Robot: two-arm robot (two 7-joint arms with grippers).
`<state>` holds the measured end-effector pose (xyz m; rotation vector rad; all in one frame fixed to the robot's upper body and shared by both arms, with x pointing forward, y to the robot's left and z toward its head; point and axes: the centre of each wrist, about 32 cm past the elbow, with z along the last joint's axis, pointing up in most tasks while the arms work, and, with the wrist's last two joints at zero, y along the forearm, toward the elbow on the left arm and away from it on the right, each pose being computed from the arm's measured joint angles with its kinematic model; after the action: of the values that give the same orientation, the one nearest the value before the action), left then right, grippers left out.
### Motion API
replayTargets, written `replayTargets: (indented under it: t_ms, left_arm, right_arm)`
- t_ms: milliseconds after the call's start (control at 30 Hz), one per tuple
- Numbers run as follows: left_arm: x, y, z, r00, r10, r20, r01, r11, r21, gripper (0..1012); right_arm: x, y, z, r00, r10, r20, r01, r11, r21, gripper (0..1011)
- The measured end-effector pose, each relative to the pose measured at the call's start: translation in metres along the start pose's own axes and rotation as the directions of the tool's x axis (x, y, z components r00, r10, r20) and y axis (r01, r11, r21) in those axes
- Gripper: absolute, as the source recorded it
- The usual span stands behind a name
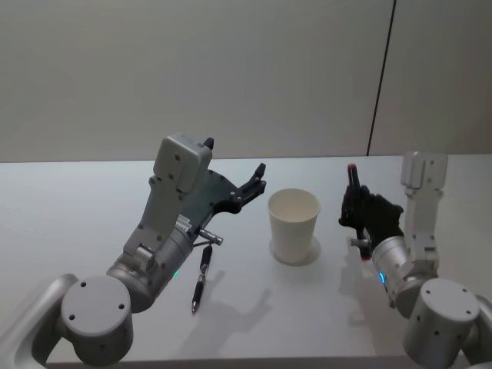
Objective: Place the pen into the pen holder.
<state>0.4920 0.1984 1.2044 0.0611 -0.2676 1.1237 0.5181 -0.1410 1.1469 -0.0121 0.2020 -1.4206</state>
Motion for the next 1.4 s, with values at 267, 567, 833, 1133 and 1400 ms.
replayTargets:
  t_ms: [267, 567, 833, 1133, 1400]
  left_arm:
    - [0.0000, 0.0000, 0.0000, 1.0000, 0.000, 0.000, 0.000, 1.0000, 0.000, 1004]
    - [0.0000, 0.0000, 0.0000, 1.0000, 0.000, 0.000, 0.000, 1.0000, 0.000, 1004]
    - [0.0000, 0.0000, 0.0000, 1.0000, 0.000, 0.000, 0.000, 1.0000, 0.000, 1004]
    - [0.0000, 0.0000, 0.0000, 1.0000, 0.000, 0.000, 0.000, 1.0000, 0.000, 1004]
    - [0.0000, 0.0000, 0.0000, 1.0000, 0.000, 0.000, 0.000, 1.0000, 0.000, 1004]
  right_arm:
    - [0.003, -0.001, 0.003, 0.996, 0.086, 0.031, -0.089, 0.988, 0.123, 185]
    - [0.006, 0.004, 0.004, 0.983, 0.167, 0.079, -0.182, 0.954, 0.237, 185]
    - [0.009, 0.019, 0.003, 0.960, 0.239, 0.148, -0.276, 0.900, 0.339, 185]
    - [0.013, 0.043, -0.003, 0.934, 0.278, 0.225, -0.347, 0.855, 0.386, 185]
    - [0.017, 0.062, -0.013, 0.917, 0.294, 0.268, -0.382, 0.841, 0.383, 185]
